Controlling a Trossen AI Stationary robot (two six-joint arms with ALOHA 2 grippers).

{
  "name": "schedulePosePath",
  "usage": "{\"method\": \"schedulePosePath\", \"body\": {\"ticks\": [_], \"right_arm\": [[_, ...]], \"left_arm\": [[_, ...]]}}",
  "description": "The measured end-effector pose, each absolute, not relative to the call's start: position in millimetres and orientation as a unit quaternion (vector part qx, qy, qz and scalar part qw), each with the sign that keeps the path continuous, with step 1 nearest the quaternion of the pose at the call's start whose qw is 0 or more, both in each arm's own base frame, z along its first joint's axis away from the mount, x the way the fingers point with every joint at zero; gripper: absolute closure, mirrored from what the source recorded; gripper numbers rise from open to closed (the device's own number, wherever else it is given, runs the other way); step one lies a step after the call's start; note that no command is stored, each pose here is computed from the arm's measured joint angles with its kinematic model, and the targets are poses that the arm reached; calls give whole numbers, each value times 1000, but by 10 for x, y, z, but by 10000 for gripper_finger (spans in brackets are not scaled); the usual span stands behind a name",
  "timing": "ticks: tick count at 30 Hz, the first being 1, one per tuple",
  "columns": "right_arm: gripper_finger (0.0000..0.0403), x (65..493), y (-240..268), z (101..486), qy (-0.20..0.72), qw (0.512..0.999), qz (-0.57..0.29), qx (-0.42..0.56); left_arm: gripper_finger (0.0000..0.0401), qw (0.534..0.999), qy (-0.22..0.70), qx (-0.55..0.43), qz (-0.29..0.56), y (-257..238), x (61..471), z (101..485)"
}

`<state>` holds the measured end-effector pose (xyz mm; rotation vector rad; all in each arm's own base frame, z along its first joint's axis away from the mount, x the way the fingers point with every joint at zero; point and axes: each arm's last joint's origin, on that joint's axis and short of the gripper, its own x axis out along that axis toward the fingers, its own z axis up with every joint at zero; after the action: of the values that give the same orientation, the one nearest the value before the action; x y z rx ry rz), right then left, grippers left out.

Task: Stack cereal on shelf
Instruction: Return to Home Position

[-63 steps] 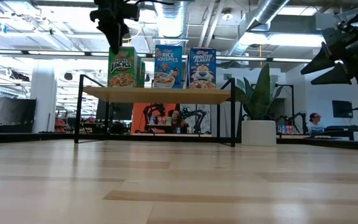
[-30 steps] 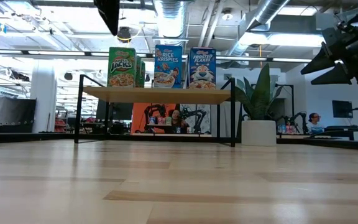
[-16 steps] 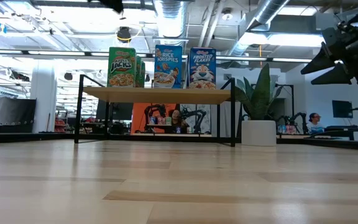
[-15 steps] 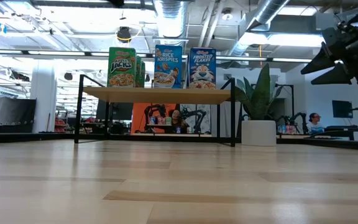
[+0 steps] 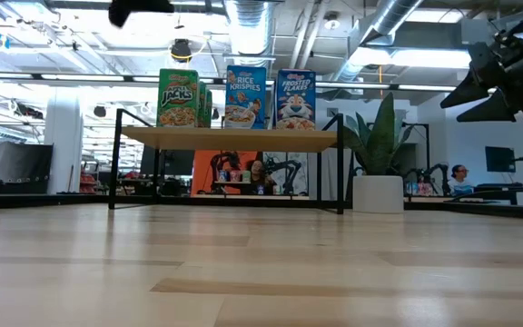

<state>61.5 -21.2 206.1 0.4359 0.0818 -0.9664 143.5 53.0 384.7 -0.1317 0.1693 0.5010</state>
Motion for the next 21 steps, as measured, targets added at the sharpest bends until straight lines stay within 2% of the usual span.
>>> {"method": "schedulePosePath", "body": {"ticks": [5, 12, 16, 21], "right_arm": [[117, 615, -212, 2062, 39, 862, -461, 208], [117, 615, -212, 2062, 39, 862, -461, 208], [117, 615, -212, 2062, 39, 862, -460, 208], [117, 615, -212, 2062, 39, 862, -461, 208]], "left_arm": [[393, 962, 68, -109, 239, 526, 1545, 3232], [392, 970, 59, -135, 194, 419, 1714, 2691], [392, 967, 43, -131, 214, 374, 1731, 2475], [392, 972, 29, -126, 196, 340, 1675, 2394]]}}
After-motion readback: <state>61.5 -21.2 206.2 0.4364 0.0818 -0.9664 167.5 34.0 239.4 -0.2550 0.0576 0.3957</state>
